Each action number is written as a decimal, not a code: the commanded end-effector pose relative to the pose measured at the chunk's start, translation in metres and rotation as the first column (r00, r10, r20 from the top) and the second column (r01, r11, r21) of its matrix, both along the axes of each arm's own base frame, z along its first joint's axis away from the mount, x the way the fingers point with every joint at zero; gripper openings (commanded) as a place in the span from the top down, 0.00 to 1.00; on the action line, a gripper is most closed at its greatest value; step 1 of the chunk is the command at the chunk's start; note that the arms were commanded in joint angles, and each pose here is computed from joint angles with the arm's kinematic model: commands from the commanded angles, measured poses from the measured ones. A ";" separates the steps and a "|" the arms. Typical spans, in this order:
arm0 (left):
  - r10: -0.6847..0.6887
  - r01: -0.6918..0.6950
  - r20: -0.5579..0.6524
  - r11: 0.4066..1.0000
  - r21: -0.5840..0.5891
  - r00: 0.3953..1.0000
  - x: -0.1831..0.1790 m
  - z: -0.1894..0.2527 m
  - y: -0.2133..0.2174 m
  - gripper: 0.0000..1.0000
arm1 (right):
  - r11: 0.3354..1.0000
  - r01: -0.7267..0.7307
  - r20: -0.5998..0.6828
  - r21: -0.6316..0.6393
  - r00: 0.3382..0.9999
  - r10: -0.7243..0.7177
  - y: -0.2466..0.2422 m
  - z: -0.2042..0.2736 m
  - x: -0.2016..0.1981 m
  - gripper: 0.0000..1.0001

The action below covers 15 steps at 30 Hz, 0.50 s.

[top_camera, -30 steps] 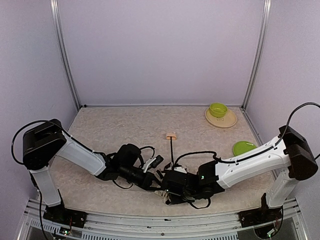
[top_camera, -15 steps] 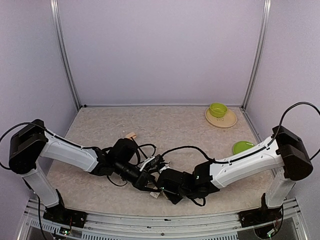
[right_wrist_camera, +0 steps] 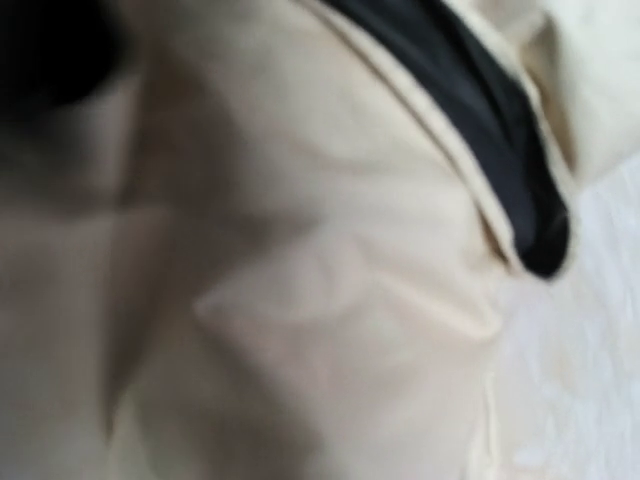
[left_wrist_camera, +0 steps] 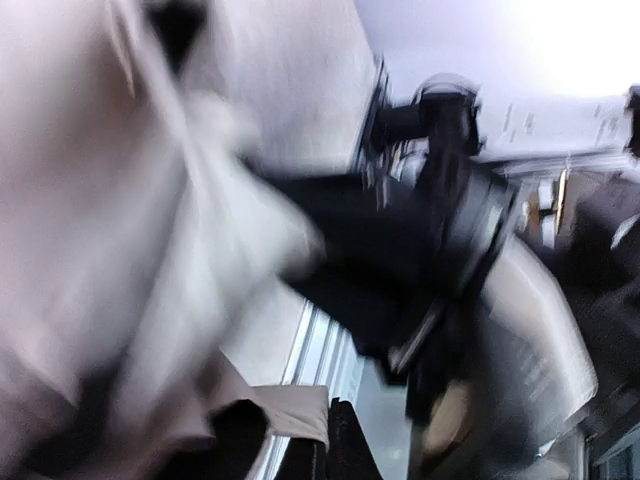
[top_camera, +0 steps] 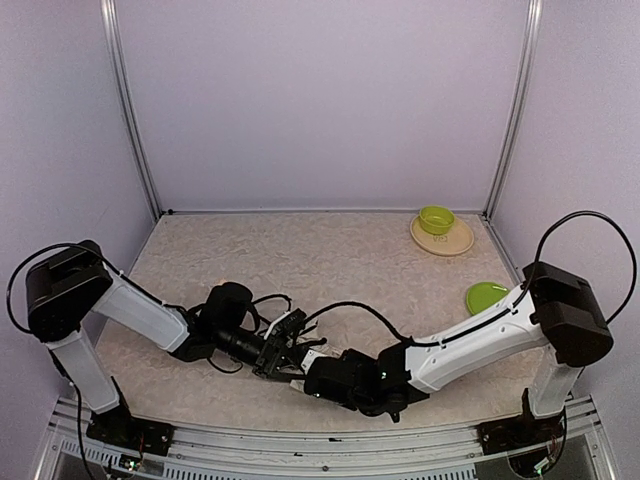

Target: Put away the umbrella

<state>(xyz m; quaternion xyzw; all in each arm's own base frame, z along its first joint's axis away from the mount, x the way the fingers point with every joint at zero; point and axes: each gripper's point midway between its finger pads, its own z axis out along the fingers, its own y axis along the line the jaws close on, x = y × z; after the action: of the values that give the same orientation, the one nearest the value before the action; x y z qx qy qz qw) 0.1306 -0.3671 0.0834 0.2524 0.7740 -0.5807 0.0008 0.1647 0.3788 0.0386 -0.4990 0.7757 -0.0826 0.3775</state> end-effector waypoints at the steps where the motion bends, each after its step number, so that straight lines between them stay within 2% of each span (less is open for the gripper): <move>1: 0.174 -0.138 0.102 0.946 -0.293 0.979 0.053 0.070 -0.007 1.00 | 0.936 -0.317 -0.102 -0.155 0.947 0.304 0.005 -0.039 -0.056 1.00; 5: 0.218 -0.161 0.108 0.909 -0.385 0.970 0.058 0.096 -0.002 1.00 | 0.928 -0.368 -0.122 -0.056 0.925 0.360 0.014 -0.029 -0.067 1.00; 7: 0.239 -0.184 0.105 0.908 -0.376 0.965 0.063 0.097 -0.002 1.00 | 0.920 -0.392 -0.123 -0.029 0.915 0.385 0.015 -0.025 -0.070 1.00; 12: 0.164 -0.117 0.149 0.952 -0.282 0.975 0.060 0.081 -0.033 1.00 | 0.896 -0.430 -0.122 -0.110 0.900 0.418 0.025 -0.036 -0.068 1.00; 15: 0.177 -0.137 0.137 0.956 -0.261 0.975 0.066 0.071 -0.037 1.00 | 0.880 -0.452 -0.139 -0.143 0.890 0.435 0.028 -0.047 -0.071 1.00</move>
<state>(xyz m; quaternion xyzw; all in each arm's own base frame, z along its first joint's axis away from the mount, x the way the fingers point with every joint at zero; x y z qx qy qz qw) 0.1601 -0.3824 0.1077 0.1989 0.7570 -0.6219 0.0246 0.1353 0.4069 0.0407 -0.5957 0.6971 -0.0499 0.3959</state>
